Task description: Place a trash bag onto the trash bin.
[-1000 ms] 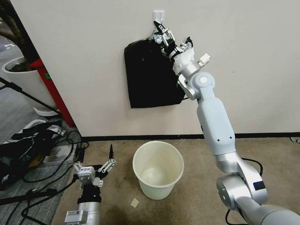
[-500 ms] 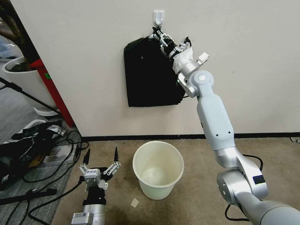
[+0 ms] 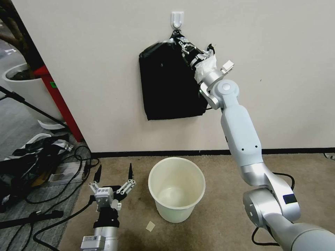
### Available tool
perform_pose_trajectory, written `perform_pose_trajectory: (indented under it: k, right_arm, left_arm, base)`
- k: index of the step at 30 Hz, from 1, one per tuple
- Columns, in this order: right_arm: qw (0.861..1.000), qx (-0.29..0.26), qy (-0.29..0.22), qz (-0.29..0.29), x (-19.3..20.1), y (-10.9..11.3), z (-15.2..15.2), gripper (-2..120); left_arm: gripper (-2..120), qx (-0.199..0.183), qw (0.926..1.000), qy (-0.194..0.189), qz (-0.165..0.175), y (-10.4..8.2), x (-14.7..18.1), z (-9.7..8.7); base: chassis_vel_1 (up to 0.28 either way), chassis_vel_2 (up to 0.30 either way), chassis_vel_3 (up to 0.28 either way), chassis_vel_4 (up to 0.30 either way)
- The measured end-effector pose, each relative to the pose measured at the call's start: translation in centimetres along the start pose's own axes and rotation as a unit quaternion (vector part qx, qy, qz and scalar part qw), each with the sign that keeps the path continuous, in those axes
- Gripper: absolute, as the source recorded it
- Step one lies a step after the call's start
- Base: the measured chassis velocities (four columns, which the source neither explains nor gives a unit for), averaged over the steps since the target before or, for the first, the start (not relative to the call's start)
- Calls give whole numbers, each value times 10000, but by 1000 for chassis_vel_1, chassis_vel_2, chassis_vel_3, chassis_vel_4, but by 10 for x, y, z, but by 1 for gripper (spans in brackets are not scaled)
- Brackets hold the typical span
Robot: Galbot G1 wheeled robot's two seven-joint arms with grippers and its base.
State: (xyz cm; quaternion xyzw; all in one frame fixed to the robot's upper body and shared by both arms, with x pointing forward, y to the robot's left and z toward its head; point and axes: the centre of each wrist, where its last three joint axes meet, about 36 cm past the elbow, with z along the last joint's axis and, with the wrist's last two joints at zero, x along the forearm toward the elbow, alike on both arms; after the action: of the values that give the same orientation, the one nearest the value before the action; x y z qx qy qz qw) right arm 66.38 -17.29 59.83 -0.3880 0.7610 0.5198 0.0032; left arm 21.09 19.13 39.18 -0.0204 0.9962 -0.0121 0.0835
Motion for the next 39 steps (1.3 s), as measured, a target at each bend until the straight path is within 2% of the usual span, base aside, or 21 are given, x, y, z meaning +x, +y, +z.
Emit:
perform_pose_trajectory:
  k: [17, 25, 39]
  right_arm:
    - [9983, 358, 351, 291, 67, -9, 76, 0]
    - [9959, 545, 571, 433, 114, 1, 121, 0]
    - [9923, 567, 798, 760, 169, 6, 171, 0]
  left_arm:
    - [100, 38, 10000, -16, 13, -3, 1, -2]
    - [100, 75, 10000, -40, 37, -5, 0, -1]
    - [100, 121, 9999, -68, 90, -7, 2, 0]
  base:
    - [0, 0, 0, 0]
    - [0, 0, 0, 0]
    - [0, 0, 0, 0]
